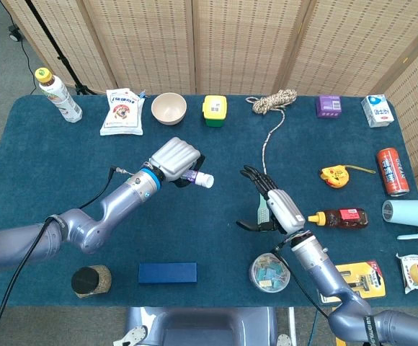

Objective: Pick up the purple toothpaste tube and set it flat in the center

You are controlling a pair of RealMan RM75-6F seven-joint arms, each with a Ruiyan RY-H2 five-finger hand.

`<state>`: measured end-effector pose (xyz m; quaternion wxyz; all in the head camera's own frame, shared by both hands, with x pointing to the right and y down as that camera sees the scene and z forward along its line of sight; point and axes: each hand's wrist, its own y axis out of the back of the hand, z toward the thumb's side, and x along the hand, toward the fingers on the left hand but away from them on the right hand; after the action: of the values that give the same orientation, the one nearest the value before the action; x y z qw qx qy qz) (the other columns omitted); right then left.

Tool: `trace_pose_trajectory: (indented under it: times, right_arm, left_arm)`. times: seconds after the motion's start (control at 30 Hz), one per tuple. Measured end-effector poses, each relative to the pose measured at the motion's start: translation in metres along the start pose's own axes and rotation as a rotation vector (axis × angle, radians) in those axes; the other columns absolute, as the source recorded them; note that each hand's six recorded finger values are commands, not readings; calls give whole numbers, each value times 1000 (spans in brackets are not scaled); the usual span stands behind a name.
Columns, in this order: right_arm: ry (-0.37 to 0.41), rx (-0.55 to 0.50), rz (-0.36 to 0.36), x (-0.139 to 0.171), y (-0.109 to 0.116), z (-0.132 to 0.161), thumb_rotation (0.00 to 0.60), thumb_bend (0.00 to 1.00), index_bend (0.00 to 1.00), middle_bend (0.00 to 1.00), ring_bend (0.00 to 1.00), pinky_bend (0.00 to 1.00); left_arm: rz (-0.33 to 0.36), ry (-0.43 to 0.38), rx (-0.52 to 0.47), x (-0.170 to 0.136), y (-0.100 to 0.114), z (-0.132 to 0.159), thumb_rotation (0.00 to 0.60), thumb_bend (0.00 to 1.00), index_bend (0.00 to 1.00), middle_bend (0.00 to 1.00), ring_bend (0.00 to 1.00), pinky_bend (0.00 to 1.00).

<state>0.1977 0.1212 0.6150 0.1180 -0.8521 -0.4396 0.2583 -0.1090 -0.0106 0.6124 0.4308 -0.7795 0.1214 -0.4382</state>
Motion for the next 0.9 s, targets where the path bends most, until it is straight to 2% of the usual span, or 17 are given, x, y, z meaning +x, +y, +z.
trace_pose_trajectory:
  times: [0.2,0.53,0.9]
  right_arm:
    - [10,-163,-21,-3,0,-1,21,0,0,0,0,0]
    - [13,-450,-83,-11,0,-3,10,0,0,0,0,0]
    - [-22,-534,-141,-26,0,-3,5,0,0,0,0,0]
  left_arm:
    - [5,14,-15,0,2,-4,600,797,617,568,602,667]
    - [6,-1,-20,1,5,6,600,797,617,573,605,667]
    - [15,-2,-14,8,9,26,600,797,617,582,614,675]
